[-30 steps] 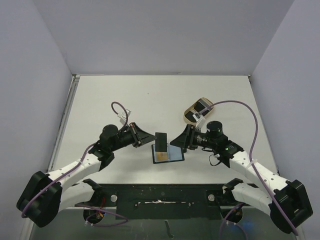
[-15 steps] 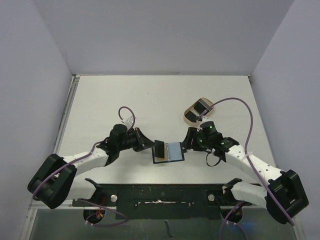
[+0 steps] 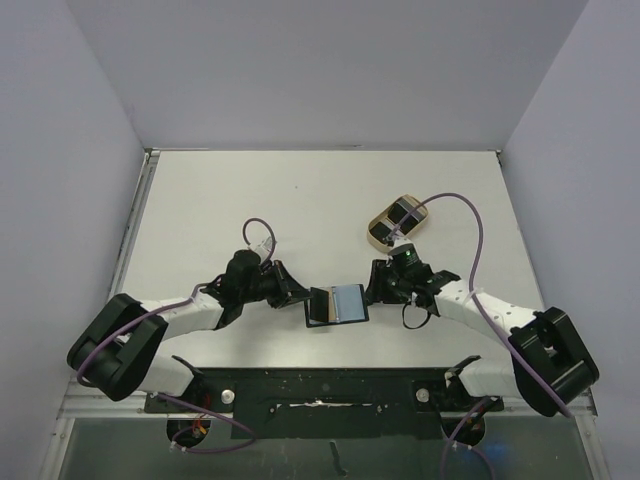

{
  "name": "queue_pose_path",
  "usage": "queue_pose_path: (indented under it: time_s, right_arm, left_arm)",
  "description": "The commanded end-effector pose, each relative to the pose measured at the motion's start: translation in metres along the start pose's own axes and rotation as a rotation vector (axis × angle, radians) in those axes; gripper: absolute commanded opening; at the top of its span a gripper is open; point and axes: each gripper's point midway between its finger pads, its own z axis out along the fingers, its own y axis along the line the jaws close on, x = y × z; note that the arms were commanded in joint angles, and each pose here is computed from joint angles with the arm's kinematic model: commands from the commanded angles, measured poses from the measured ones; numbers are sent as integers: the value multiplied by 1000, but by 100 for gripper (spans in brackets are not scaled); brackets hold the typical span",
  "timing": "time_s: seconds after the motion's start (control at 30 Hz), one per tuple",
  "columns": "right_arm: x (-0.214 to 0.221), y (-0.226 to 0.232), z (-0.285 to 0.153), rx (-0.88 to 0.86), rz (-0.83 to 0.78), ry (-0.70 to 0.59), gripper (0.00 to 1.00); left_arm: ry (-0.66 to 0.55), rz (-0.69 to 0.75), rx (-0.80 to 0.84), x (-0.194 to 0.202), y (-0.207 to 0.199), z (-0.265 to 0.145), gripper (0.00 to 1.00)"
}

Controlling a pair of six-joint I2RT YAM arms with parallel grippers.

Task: Put the credit cards into the card holder
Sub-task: Insert the credit card into the card holder.

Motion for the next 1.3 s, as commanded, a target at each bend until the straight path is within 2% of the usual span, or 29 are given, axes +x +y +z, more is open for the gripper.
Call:
queue_pose_path:
  time_s: [0.0, 0.27, 0.37, 0.77, 0.97, 1.27]
  right_arm:
    - [-8, 10, 9, -45, -24, -35, 38]
    - [10, 17, 14, -58, -13, 2, 12]
    - [18, 22, 13, -61, -14, 9, 7]
    - [26, 21, 14, -33, -28, 15, 6]
    - [26, 21, 14, -33, -31, 16, 6]
    - [25, 22, 15, -33, -37, 15, 6]
  left_arm:
    - [-38, 60, 93, -14, -31, 2, 0]
    - [-31, 60, 97, -14, -31, 4, 0]
    - [-26, 64, 90, -14, -28, 5, 0]
    - [-10, 105, 71, -17, -18, 11, 0]
    - [56, 154, 94, -13, -20, 15, 0]
    - [85, 156, 54, -10, -6, 22, 0]
